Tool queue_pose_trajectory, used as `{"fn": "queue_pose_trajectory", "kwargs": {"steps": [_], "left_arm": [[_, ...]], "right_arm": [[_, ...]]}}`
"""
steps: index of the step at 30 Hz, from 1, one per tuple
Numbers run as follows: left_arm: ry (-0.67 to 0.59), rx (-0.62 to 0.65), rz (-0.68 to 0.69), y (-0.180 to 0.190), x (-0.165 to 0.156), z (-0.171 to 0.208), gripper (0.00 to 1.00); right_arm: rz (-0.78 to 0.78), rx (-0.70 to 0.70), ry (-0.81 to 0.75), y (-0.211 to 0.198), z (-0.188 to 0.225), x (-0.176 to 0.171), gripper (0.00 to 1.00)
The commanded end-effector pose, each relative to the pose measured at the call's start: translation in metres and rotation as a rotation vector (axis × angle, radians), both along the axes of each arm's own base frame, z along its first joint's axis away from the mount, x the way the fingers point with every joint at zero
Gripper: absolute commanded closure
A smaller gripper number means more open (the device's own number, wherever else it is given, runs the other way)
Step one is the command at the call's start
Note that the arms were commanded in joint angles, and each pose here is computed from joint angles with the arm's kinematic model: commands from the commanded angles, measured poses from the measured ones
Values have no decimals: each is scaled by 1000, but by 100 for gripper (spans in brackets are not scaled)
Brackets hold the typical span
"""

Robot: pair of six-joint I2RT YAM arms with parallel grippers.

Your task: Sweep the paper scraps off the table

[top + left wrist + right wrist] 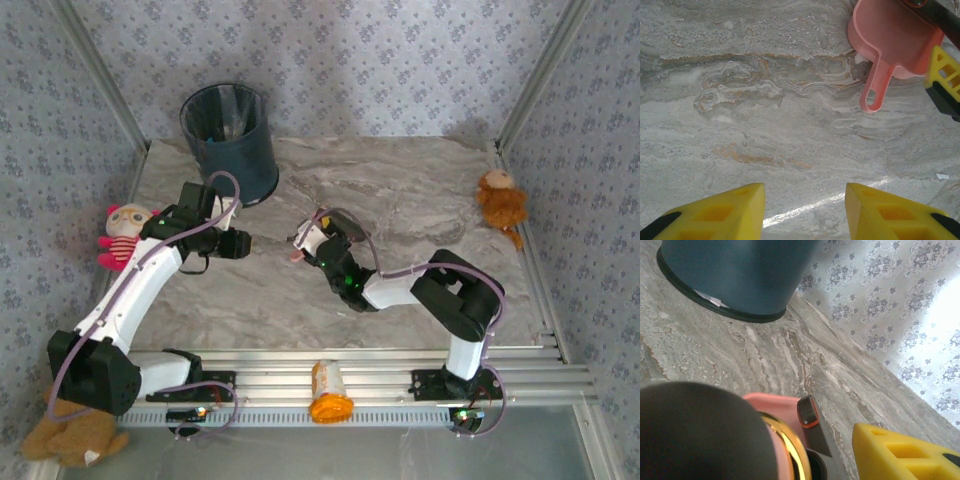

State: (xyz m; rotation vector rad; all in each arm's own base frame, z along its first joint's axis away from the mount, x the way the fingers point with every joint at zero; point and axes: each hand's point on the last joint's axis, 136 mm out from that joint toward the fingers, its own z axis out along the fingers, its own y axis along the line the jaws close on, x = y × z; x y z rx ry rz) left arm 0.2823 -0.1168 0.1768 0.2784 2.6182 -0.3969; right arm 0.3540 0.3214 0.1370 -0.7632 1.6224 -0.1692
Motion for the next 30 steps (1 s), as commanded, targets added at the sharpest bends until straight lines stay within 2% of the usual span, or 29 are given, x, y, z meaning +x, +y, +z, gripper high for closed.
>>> {"fn": "queue_pose_trajectory", "kwargs": {"steps": [1, 13, 30], "left_arm": [[16, 12, -3, 3, -2, -4, 54], [25, 10, -4, 2, -2, -5, 54], [32, 10, -9, 2, -3, -6, 53]], "right_arm": [[-32, 15, 21, -4, -11, -6, 42], [-46, 10, 56, -2, -29, -21, 35], [-67, -9, 81, -11, -50, -35, 18]]}}
